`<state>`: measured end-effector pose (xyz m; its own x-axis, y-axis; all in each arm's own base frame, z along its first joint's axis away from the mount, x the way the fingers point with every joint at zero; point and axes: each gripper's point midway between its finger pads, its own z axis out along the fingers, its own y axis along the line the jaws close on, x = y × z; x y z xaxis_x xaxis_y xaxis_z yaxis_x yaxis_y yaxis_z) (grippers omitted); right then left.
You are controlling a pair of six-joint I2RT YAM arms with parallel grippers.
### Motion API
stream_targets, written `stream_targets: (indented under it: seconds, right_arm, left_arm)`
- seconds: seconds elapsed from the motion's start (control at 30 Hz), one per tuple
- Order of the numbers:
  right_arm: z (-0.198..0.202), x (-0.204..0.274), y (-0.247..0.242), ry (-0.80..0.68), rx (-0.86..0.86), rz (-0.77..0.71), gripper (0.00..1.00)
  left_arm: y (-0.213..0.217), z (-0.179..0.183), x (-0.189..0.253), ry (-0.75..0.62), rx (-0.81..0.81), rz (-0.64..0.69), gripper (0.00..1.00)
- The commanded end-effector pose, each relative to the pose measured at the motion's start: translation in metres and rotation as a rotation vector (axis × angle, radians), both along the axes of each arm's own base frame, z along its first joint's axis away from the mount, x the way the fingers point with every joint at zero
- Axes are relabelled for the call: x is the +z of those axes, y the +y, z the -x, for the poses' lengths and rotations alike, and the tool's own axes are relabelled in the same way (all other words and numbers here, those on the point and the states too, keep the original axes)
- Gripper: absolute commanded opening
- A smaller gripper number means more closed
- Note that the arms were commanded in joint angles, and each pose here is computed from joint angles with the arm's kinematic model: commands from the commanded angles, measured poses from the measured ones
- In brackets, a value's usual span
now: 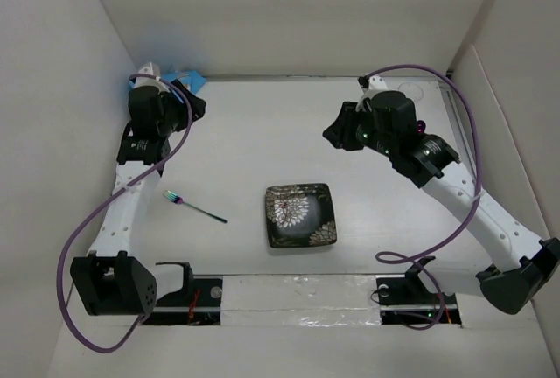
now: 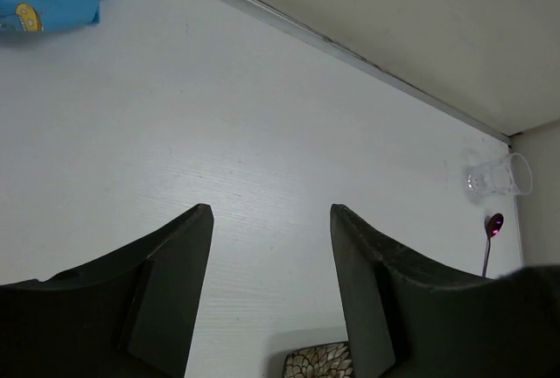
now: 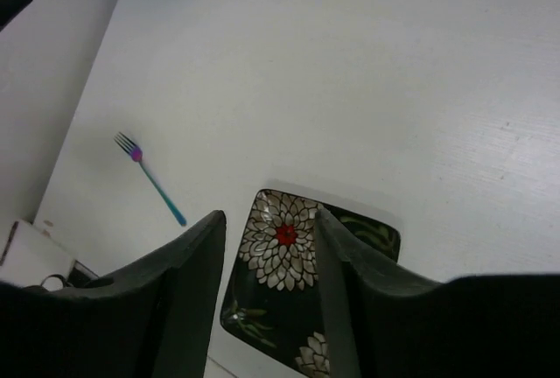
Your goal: Set the dinner table for one person
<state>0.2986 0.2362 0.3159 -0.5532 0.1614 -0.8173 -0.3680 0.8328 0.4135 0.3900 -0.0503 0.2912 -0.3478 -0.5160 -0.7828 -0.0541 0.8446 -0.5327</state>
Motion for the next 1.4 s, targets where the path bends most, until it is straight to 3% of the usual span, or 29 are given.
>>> stream_targets:
  seconds: [0.0, 0.07, 0.1, 0.13, 0.17, 0.2, 0.23, 0.37, 0.43, 0.5, 0.6, 0.87, 0.93, 0.97, 1.2, 1.23, 1.27, 1.3, 1.37]
  right_arm:
    - [-0.002, 0.019, 0.001, -0.053, 0.034, -0.051, 0.31]
    - [-0.003, 0.014, -0.003, -0.039, 0.037, -0.046, 0.0]
    - [-0.002, 0.015, -0.001, -0.036, 0.048, -0.049, 0.0]
    - [0.0, 0.013, 0.0, -0.035, 0.067, -0.042, 0.0]
    - [-0.001, 0.012, -0.002, -0.033, 0.069, -0.038, 0.0]
    - [0.0, 0.012, -0.002, -0.033, 0.071, -0.037, 0.0]
    - [0.0, 0.012, -0.003, -0.033, 0.072, -0.033, 0.0]
    - [-0.001, 0.013, -0.009, -0.048, 0.055, -0.028, 0.0]
    - [-0.002, 0.013, -0.01, -0.05, 0.055, -0.02, 0.0]
    - [-0.002, 0.012, -0.011, -0.049, 0.05, -0.015, 0.0]
    - [-0.004, 0.008, -0.011, -0.042, 0.055, -0.015, 0.0]
    - [-0.017, -0.006, 0.001, 0.003, 0.077, 0.009, 0.0]
    - [-0.018, -0.009, 0.003, 0.014, 0.088, 0.016, 0.0]
    - [-0.019, -0.011, 0.004, 0.019, 0.093, 0.019, 0.0]
    - [-0.019, -0.016, 0.02, 0.041, 0.131, 0.021, 0.0]
    - [-0.02, -0.018, 0.021, 0.045, 0.132, 0.021, 0.0]
    - [-0.021, -0.017, 0.022, 0.045, 0.13, 0.021, 0.0]
    - [-0.019, -0.018, 0.025, 0.045, 0.14, 0.023, 0.0]
    - [-0.021, -0.019, 0.026, 0.048, 0.139, 0.025, 0.0]
  left_arm:
    - [0.009, -0.012, 0.008, -0.032, 0.056, 0.004, 0.53]
    - [0.022, -0.026, 0.0, 0.004, 0.129, -0.016, 0.48]
    - [0.022, -0.026, 0.0, 0.004, 0.128, -0.018, 0.44]
    - [0.028, -0.031, 0.004, 0.001, 0.165, -0.027, 0.33]
    - [0.039, -0.041, -0.008, 0.033, 0.226, -0.051, 0.08]
    - [0.046, -0.043, -0.014, 0.064, 0.259, -0.066, 0.0]
    - [0.059, -0.051, -0.004, 0.056, 0.319, -0.085, 0.0]
    - [0.092, -0.084, -0.046, 0.182, 0.379, -0.1, 0.0]
    - [0.116, -0.097, -0.048, 0.187, 0.415, -0.085, 0.12]
    - [0.136, -0.109, -0.077, 0.252, 0.448, -0.077, 0.35]
    - [0.146, -0.129, -0.107, 0.314, 0.447, -0.095, 0.53]
    - [0.17, -0.18, -0.167, 0.4, 0.489, -0.135, 0.56]
    - [0.174, -0.197, -0.159, 0.369, 0.494, -0.143, 0.56]
    - [0.175, -0.2, -0.18, 0.404, 0.494, -0.145, 0.56]
    - [0.185, -0.224, -0.199, 0.399, 0.504, -0.143, 0.45]
    - [0.182, -0.227, -0.202, 0.398, 0.488, -0.131, 0.38]
    - [0.182, -0.227, -0.201, 0.395, 0.483, -0.129, 0.13]
    - [0.18, -0.228, -0.201, 0.395, 0.473, -0.125, 0.02]
    - [0.166, -0.231, -0.181, 0.356, 0.426, -0.102, 0.0]
